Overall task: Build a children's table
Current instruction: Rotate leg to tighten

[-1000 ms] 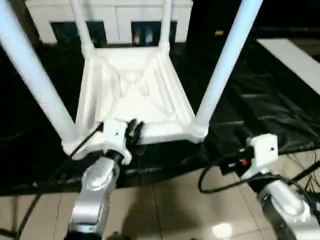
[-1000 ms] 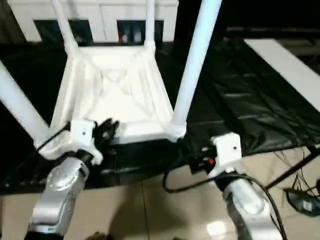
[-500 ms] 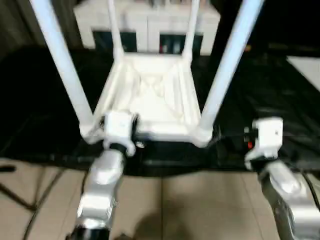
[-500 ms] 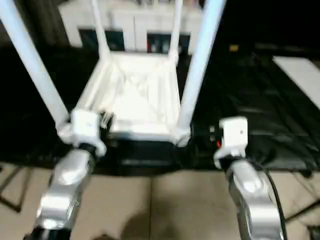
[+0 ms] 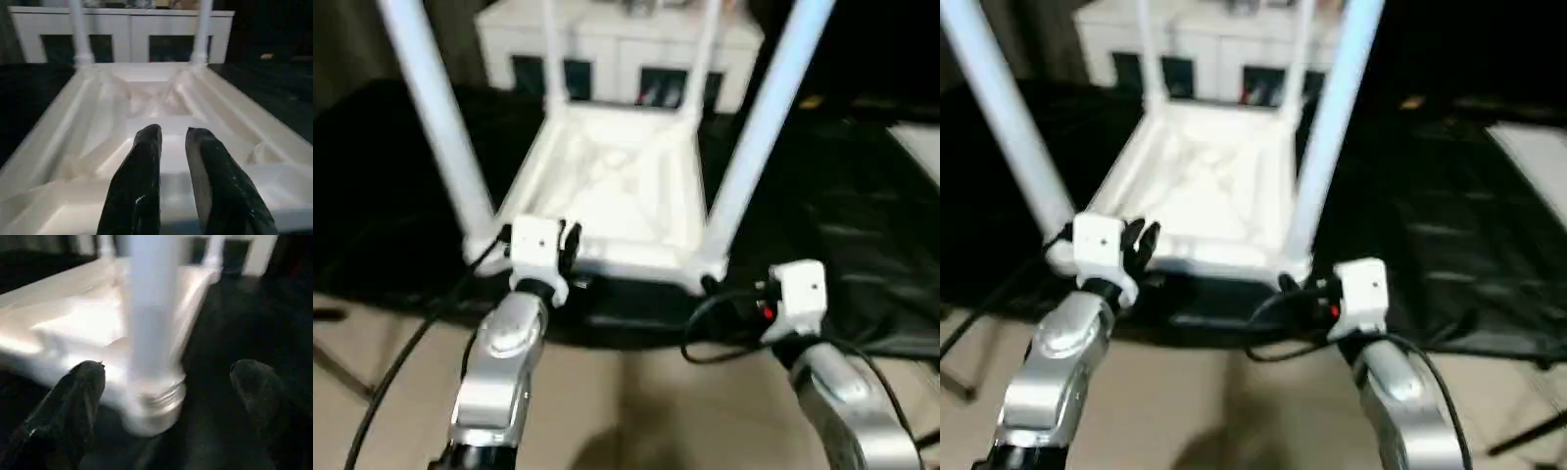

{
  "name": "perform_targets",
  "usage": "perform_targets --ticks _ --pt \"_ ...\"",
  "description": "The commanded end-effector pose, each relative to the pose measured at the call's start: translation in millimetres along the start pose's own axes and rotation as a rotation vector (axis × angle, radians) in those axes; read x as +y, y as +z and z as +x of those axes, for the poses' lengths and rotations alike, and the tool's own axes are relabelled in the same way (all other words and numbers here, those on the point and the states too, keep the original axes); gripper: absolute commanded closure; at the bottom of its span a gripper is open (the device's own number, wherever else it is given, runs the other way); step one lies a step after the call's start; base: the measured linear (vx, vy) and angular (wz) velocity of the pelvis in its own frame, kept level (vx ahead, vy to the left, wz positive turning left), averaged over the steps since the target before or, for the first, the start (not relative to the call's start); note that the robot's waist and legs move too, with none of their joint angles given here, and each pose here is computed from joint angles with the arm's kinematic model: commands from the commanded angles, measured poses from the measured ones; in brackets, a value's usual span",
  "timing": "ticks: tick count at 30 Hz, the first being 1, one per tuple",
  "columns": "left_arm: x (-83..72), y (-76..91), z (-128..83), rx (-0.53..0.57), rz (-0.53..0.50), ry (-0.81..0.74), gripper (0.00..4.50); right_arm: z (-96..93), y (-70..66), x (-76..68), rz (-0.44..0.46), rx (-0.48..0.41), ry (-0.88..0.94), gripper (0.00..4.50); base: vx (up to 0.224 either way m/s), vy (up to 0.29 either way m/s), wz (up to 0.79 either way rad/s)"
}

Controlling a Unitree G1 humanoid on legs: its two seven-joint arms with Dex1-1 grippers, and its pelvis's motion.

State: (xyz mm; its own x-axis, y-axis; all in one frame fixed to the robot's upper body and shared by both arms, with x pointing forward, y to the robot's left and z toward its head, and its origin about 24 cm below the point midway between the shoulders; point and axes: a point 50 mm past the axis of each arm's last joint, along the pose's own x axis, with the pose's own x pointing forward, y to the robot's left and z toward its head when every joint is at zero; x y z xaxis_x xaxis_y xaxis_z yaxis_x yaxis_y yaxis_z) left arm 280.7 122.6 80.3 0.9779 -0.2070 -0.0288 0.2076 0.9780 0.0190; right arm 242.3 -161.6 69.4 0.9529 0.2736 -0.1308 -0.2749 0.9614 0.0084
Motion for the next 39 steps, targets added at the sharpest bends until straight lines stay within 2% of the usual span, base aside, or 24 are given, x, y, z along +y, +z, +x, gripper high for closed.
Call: perform_targets --ticks 1,7,11,13,15,17,18,23,25,27,30,32,34,37,39 --pt "-3.5 3.1 1.2 -0.015 0.006 -0.022 3.42 -0.5 -2.6 -6.8 -0.004 0.023 -0.035 0.0 0.096 -0.046 -0.05" --pt "-6.3 1.5 -1.2 -0.017 0.025 -0.039 3.42 -5.5 -4.3 -13.2 0.008 0.025 -0.038 0.0 0.165 0.031 0.01" --pt "-9.3 4.9 -6.1 -0.047 0.037 -0.114 3.42 -10.5 -6.1 -20.3 0.054 0.008 0.0 0.0 0.148 0.011 -0.06" --pt "-15.1 5.6 -7.7 -0.046 0.034 -0.222 3.42 -13.7 -7.0 -27.4 0.06 -0.001 0.004 0.0 0.055 -0.046 0.0" --pt "-20.9 5.4 -11.1 -0.051 -0.023 -0.374 3.42 -18.0 -7.4 -36.1 0.069 0.005 -0.004 0.0 0.022 -0.065 0.06" --pt "-26.4 2.5 -14.2 -0.035 -0.006 -0.536 3.42 -22.6 -8.0 -43.2 0.038 0.025 0.012 0.0 0.01 -0.062 -0.02" --pt "-27.6 1.3 -14.8 -0.025 0.0 -0.57 3.24 -23.7 -8.2 -44.3 0.033 0.029 0.02 0.0 0.0 0.0 0.0" --pt "-34.7 -10.2 -11.5 0.079 0.136 -0.816 2.99 -33.7 -7.8 -47.8 -0.015 0.065 0.162 0.0 -0.055 0.015 0.08" --pt "-32.4 -15.9 -3.9 0.155 0.229 -0.91 2.66 -36.4 -4.1 -47.3 -0.04 0.078 0.264 0.0 -0.089 0.04 0.14" --pt "-28.8 -18.4 8.8 0.205 0.312 -0.907 2.63 -35.9 -0.8 -45.8 -0.071 0.098 0.347 0.0 -0.07 0.044 -0.01" --pt "-30.5 -14.7 22.2 0.225 0.407 -0.916 2.63 -33.9 3.3 -45.3 -0.111 0.112 0.41 0.0 -0.043 0.024 -0.03" --pt "-33.8 -11.1 25.4 0.224 0.41 -0.933 2.63 -32.9 4.6 -45.5 -0.127 0.113 0.423 0.0 0.0 0.0 0.0" --pt "-41.7 1.9 37.7 0.218 0.438 -0.94 2.63 -28.1 9.0 -46.6 -0.152 0.106 0.441 0.0 0.0 0.0 0.0" --pt "-38.9 6.2 47.8 0.219 0.471 -0.909 2.63 -24.9 11.8 -46.1 -0.154 0.098 0.456 0.0 0.0 0.0 0.0" --pt "-36.2 6.5 51.6 0.235 0.481 -0.902 2.34 -23.5 12.5 -45.3 -0.156 0.097 0.465 0.0 0.0 0.0 0.0"
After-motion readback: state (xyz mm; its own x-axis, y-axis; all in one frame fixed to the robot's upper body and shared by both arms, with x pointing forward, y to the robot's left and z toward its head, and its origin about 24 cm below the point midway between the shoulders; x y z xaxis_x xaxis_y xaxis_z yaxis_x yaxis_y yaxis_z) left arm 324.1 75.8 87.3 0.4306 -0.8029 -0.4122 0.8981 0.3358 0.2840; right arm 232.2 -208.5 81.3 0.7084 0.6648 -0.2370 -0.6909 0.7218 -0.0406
